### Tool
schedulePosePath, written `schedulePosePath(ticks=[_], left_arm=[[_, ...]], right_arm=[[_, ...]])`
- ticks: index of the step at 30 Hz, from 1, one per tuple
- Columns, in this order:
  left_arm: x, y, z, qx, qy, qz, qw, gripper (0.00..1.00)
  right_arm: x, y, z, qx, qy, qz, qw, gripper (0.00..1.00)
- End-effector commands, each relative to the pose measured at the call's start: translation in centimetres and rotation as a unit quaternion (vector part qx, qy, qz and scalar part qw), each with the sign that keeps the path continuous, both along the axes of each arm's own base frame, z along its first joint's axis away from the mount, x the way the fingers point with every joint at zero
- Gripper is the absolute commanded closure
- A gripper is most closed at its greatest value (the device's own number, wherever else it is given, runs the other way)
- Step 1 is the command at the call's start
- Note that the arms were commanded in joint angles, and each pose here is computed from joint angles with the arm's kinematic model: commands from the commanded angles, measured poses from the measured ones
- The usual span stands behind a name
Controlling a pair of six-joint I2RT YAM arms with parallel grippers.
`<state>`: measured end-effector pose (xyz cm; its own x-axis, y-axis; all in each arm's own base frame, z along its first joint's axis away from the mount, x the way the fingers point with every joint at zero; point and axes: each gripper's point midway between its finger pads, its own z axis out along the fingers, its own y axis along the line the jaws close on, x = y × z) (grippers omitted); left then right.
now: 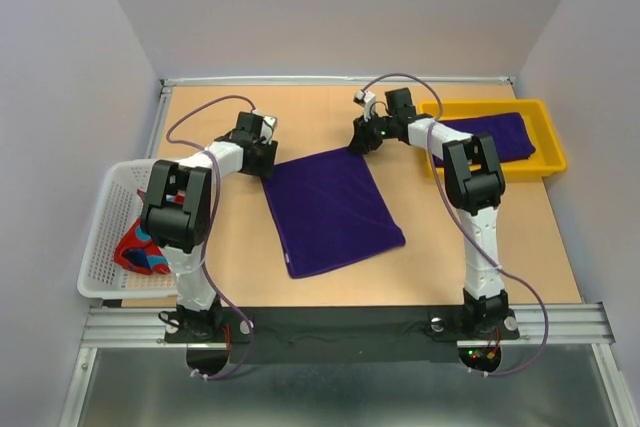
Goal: Fold and stack the towels
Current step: Fold the towel
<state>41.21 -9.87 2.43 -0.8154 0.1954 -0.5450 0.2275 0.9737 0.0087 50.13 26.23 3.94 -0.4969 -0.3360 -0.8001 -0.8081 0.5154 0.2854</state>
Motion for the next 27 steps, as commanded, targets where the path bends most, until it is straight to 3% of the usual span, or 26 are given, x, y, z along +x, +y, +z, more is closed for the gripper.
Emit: schedulePosePath(ticks=[1,11,14,17,22,27], left_arm=[[0.0,0.3,-1.1,0.007,0.018,-0.007,1.000,0.45],[-0.4,0.4,-2.9,0.004,0.044,-0.011,0.999,0.53],[-0.2,0.8,-3.0,-0.002,0.045,-0.006,0.999,0.51],[-0.1,1.2,-3.0,-0.003,0.047,0.000,0.999,0.41],[0.2,0.5,-3.0,-0.016,0.053,-0.015,0.998,0.41],[0.3,0.3,-3.0,-0.025,0.061,-0.024,0.998,0.57]], right_arm=[[0.6,-0.7,-1.1,-0.017,0.019,-0.015,1.000,0.60],[0.7,-0.7,-1.8,-0.022,0.036,-0.019,0.999,0.80],[0.8,-0.7,-1.9,-0.023,0.038,-0.020,0.999,0.86],[0.8,-0.7,-1.9,-0.023,0.038,-0.017,0.999,0.91],[0.6,-0.7,-1.9,-0.024,0.041,-0.015,0.999,0.96],[0.2,-0.8,-1.9,-0.026,0.042,-0.011,0.999,0.99]])
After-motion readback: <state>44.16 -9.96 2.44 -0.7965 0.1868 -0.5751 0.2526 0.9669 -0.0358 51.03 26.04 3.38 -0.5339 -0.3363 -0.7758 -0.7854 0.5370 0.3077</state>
